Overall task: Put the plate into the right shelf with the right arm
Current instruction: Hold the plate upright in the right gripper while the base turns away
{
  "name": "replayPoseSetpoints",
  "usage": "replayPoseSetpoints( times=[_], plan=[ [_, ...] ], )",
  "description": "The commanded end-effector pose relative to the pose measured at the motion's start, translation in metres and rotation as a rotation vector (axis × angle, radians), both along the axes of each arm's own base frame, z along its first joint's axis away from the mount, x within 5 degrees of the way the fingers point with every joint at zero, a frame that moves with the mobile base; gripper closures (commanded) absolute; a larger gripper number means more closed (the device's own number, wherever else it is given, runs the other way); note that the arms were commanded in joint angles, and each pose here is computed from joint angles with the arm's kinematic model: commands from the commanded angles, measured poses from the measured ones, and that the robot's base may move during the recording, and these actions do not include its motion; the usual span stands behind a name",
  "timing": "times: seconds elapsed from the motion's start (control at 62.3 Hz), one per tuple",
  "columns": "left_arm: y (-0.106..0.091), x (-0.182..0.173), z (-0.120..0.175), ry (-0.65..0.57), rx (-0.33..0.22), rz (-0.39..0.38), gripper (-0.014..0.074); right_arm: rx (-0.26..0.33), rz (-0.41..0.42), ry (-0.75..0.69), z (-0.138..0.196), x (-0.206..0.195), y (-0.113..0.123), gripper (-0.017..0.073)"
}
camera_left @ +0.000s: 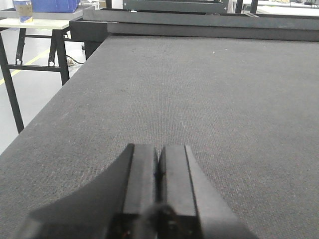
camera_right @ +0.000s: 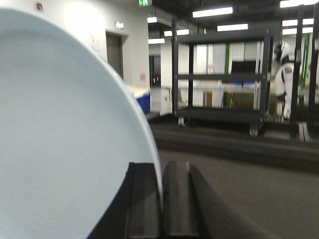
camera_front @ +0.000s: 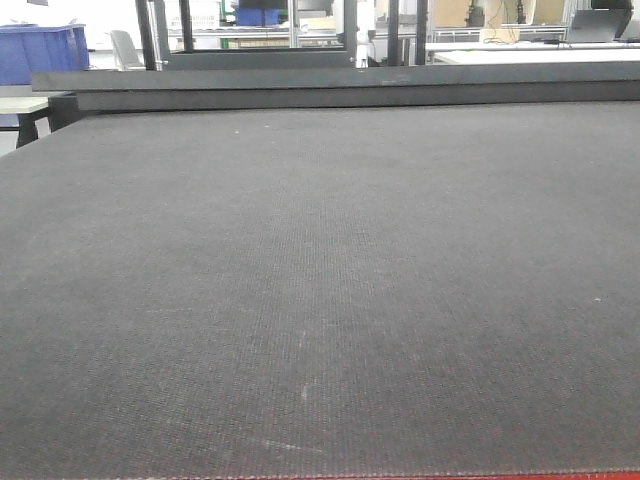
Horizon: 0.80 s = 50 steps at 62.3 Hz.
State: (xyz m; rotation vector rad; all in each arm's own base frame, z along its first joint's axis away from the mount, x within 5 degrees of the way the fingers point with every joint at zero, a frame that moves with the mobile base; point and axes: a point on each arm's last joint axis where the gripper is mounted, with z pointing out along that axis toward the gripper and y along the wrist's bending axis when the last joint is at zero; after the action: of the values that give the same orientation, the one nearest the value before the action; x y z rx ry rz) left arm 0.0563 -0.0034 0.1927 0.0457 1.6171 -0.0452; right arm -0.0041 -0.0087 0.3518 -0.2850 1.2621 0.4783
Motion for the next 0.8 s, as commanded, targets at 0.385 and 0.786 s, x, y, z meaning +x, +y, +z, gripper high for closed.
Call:
replayPoseSetpoints(
  times=[0.385,0.786],
  plan=[
    [0.0004,0.0,0.0048,-0.082,-0.013,0.006,0.064,0.044,0.016,-0.149,0.003,0.0027,0.005,0.0504],
    [0.0004,0.0,0.0048,-0.082,-0.013,0.006,0.064,0.044,0.016,-0.148,0.0029,0.0027,0.0051,0.0504]
  ],
)
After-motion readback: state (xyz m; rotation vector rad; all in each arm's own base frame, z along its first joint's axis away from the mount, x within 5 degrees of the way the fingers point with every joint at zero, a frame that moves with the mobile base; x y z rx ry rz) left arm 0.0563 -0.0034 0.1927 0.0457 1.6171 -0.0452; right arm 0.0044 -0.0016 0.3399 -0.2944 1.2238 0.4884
